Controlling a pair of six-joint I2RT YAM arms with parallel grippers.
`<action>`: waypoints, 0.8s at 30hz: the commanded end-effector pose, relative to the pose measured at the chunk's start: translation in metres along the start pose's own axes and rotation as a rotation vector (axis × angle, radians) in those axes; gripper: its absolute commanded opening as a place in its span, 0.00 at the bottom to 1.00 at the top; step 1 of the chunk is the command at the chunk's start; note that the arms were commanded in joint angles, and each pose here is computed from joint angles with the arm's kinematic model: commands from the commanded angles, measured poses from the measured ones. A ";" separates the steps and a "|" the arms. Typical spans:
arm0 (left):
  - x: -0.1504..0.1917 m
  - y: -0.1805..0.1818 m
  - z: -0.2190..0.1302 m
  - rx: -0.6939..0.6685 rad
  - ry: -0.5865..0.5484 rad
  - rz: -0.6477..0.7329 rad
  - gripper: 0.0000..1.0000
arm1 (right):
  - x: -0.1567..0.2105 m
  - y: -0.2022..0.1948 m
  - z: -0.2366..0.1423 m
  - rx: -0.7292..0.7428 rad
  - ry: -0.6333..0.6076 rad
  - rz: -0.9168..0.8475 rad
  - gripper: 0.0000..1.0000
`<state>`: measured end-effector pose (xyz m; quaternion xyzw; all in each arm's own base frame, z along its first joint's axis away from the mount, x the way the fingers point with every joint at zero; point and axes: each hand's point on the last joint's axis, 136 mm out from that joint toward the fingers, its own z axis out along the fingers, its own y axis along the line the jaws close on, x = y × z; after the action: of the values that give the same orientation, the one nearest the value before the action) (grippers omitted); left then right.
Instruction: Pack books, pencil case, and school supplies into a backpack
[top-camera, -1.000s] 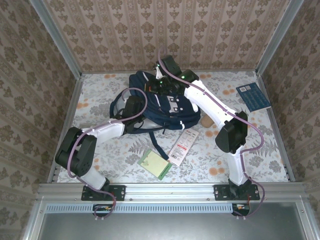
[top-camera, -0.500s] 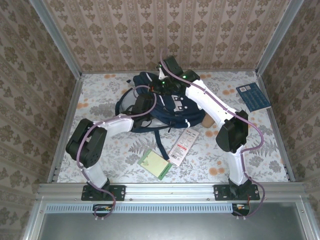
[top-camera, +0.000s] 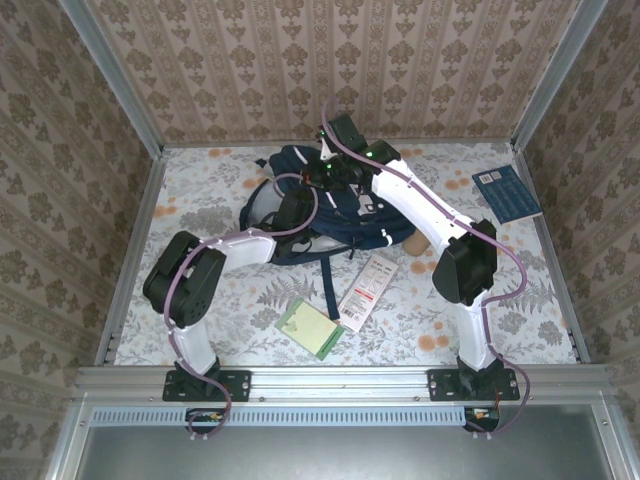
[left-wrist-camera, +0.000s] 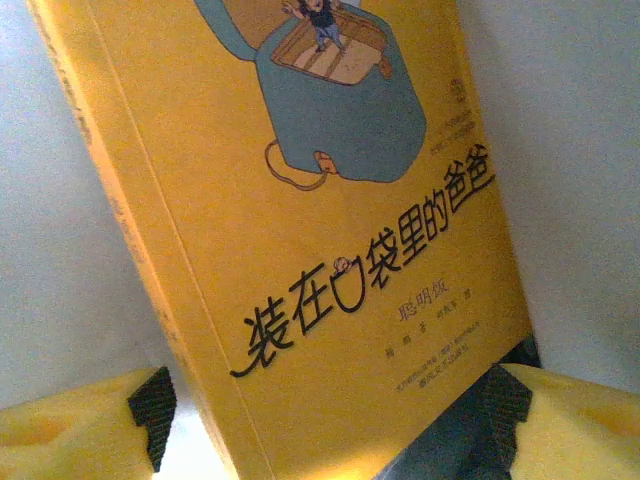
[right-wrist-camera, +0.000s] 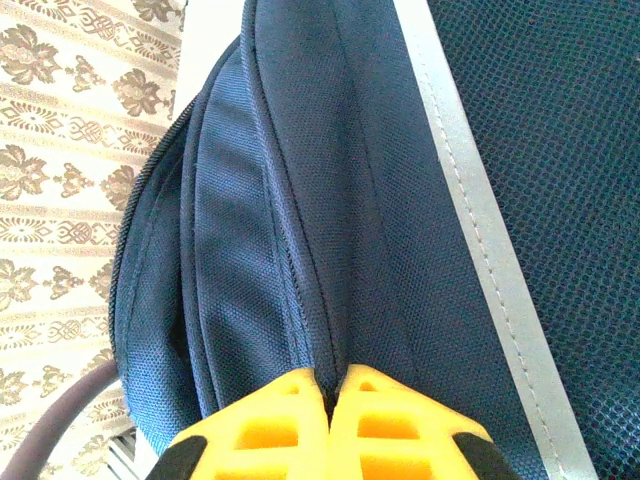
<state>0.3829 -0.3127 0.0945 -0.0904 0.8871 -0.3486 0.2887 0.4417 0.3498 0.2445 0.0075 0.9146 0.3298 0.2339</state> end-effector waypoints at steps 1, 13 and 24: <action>-0.006 0.002 -0.024 -0.047 -0.008 0.067 0.90 | -0.006 0.068 -0.036 -0.222 -0.062 -0.065 0.00; -0.014 0.042 -0.032 -0.108 -0.032 0.018 0.22 | -0.001 0.074 -0.035 -0.236 -0.054 -0.066 0.00; -0.035 0.080 -0.052 -0.205 -0.089 -0.038 0.00 | 0.010 0.069 -0.034 -0.230 -0.035 -0.055 0.00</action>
<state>0.3808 -0.2224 0.0793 -0.1441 0.9041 -0.2668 0.3012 0.4266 0.3713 0.2411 -0.0101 0.9062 0.3583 0.2243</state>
